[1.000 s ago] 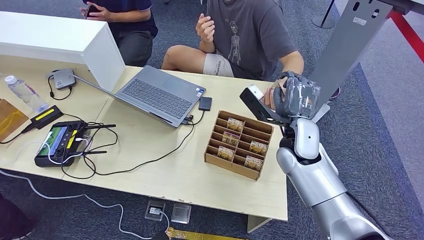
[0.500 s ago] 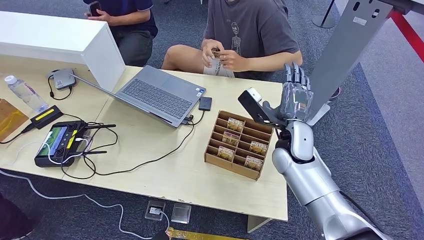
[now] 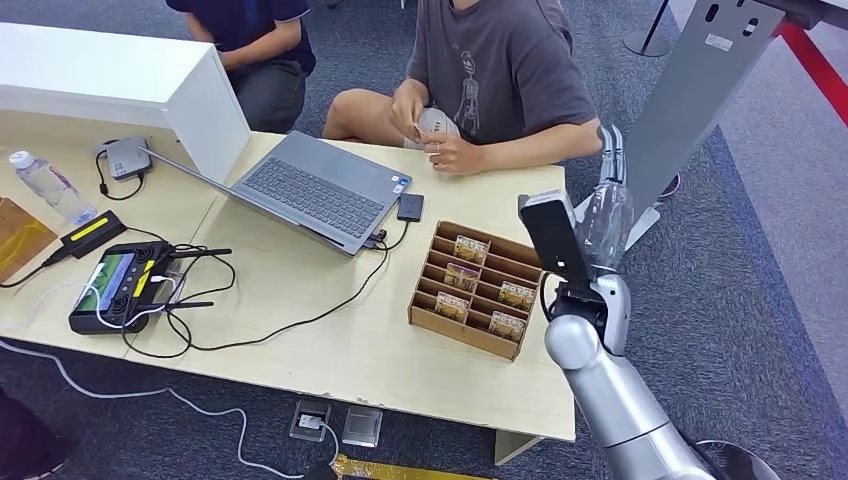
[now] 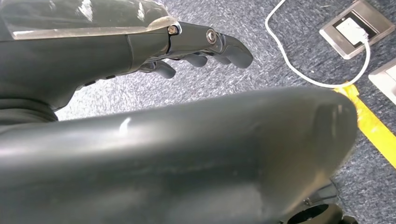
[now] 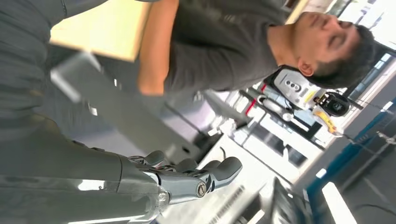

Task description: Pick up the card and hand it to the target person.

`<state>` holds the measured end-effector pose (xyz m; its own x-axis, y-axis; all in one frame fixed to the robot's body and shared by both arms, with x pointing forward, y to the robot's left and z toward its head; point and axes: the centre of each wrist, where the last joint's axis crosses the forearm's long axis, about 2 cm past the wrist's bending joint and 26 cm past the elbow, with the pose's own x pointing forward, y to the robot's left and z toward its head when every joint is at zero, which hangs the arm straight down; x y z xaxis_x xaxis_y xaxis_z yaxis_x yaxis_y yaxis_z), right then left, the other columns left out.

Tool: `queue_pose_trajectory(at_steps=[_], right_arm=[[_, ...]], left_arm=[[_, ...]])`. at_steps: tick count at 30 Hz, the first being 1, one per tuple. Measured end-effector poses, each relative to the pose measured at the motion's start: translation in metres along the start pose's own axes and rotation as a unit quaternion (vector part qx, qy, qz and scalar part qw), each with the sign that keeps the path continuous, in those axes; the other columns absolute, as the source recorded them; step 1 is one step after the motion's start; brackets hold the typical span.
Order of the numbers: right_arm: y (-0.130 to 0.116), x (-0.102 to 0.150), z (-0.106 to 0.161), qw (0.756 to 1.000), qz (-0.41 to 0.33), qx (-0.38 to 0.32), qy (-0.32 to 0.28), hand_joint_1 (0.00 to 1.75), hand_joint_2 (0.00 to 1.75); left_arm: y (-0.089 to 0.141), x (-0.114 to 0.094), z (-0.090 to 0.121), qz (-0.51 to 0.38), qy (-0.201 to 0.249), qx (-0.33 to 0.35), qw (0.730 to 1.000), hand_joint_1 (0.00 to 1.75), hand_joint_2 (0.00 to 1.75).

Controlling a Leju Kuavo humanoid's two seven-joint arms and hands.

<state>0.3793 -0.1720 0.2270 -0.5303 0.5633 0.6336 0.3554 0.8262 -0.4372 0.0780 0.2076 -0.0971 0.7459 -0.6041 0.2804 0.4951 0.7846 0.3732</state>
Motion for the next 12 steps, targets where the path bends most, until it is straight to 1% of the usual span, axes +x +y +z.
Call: queue_pose_trajectory(at_steps=[2, 6, 9, 12], right_arm=[[-0.001, 0.002, 0.006, 0.998, -0.062, -0.012, 0.027, 0.00, 1.75], [-0.002, 0.006, 0.023, 0.984, -0.164, -0.022, 0.071, 0.00, 1.75], [-0.001, 0.008, 0.037, 0.972, -0.214, -0.017, 0.091, 0.00, 1.75], [0.003, 0.008, 0.052, 0.965, -0.241, -0.004, 0.105, 0.00, 1.75]], left_arm=[[0.000, 0.000, 0.000, 0.002, 0.002, 0.001, 1.000, 0.00, 0.00], [0.000, 0.000, 0.000, 0.006, 0.004, 0.003, 1.000, 0.00, 0.00], [0.000, 0.000, 0.000, 0.010, 0.006, 0.005, 1.000, 0.00, 0.00], [0.000, 0.001, 0.000, 0.015, 0.008, 0.006, 1.000, 0.00, 0.00]])
